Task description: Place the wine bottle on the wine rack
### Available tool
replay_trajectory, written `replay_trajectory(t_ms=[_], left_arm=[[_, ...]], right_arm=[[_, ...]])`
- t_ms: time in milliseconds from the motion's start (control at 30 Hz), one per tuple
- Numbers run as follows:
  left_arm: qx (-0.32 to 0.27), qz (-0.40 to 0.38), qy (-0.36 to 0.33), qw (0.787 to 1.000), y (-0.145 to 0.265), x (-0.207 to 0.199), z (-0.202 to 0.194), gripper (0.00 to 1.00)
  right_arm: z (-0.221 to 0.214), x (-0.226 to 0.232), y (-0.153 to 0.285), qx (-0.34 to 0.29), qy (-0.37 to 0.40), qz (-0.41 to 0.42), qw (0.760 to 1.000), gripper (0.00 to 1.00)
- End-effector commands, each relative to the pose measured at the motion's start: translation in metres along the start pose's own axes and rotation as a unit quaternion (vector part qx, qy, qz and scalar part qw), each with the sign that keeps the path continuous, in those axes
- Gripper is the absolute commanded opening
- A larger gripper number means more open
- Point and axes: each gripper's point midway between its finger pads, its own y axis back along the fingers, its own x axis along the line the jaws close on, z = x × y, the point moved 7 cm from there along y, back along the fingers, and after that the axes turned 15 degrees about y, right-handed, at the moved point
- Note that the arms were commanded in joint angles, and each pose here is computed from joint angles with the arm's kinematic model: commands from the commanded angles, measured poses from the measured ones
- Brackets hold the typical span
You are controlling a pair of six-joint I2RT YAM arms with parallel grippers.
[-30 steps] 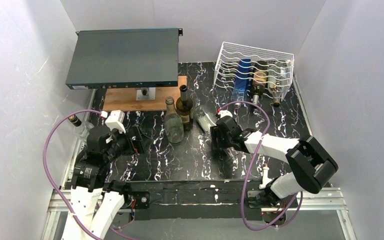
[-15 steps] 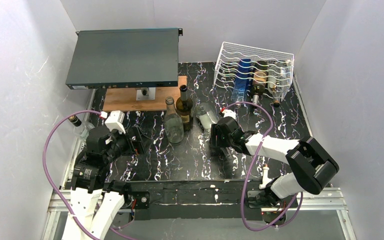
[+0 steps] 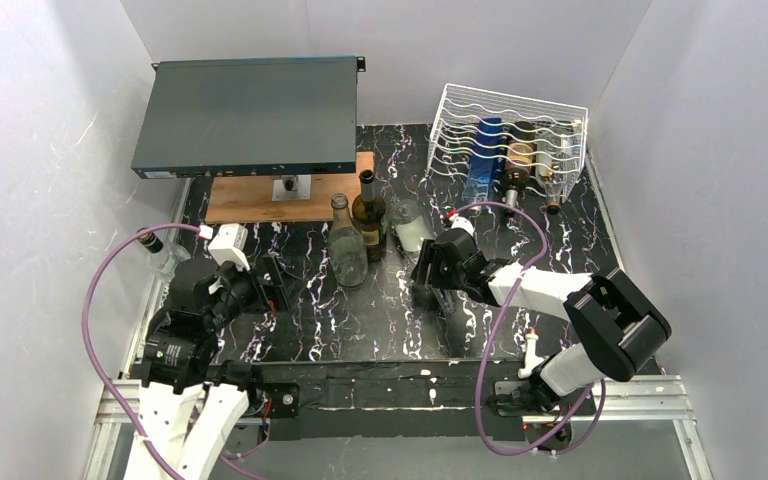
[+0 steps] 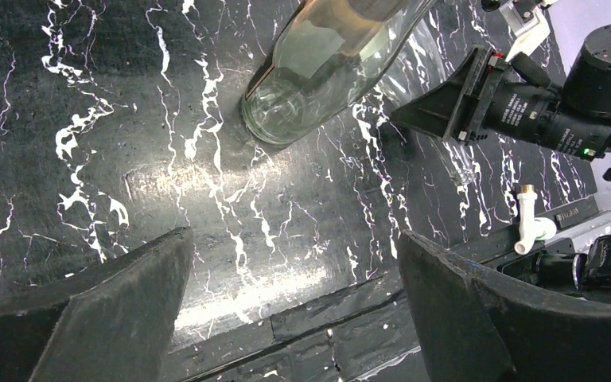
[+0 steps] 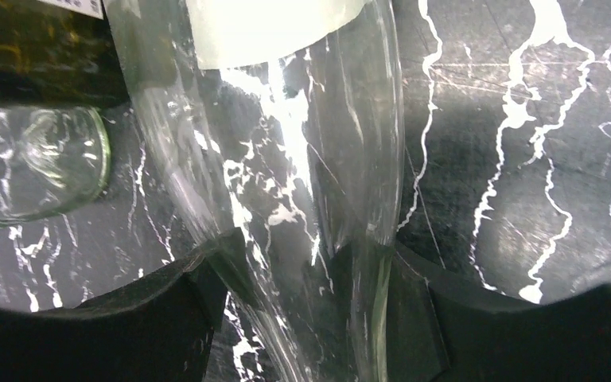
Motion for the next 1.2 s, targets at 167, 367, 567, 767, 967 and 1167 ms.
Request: replay_trajectory(t_ms=[167, 367, 567, 767, 967, 1167], left_arm=[[0.011, -0.004, -0.003, 1.0, -0.005, 0.0, 0.0, 0.99], [-0.002, -0.005, -0.004, 1.0, -0.001, 0.0, 0.0, 0.99], [0.0, -0.009, -0.006, 1.0, -0.001, -0.001, -0.001, 0.99], [-0.003, -0.01, -0.007, 1.0, 0.0, -0.001, -0.001, 0.99], [-0.006, -0.009, -0.007, 1.0, 0.002, -0.001, -0.001, 0.99], [0.001, -0.006, -0.005, 1.0, -0.001, -0.001, -0.001, 0.99]], right_arm=[[0.06, 0.012, 0.017, -0.156, -0.106, 0.064, 0.98, 0.01], [0.073, 0.013, 0.023, -0.175, -0.144, 0.093, 0.97, 0.01], [0.09, 0.012, 0.024, -0.199, -0.166, 0.095, 0.961, 0.01], [0.116, 0.008, 0.025, -0.214, -0.166, 0.092, 0.958, 0.01], [0.139, -0.003, 0.023, -0.228, -0.16, 0.105, 0.955, 0.01], [0.154, -0.008, 0.016, -0.244, -0.126, 0.139, 0.952, 0.01]])
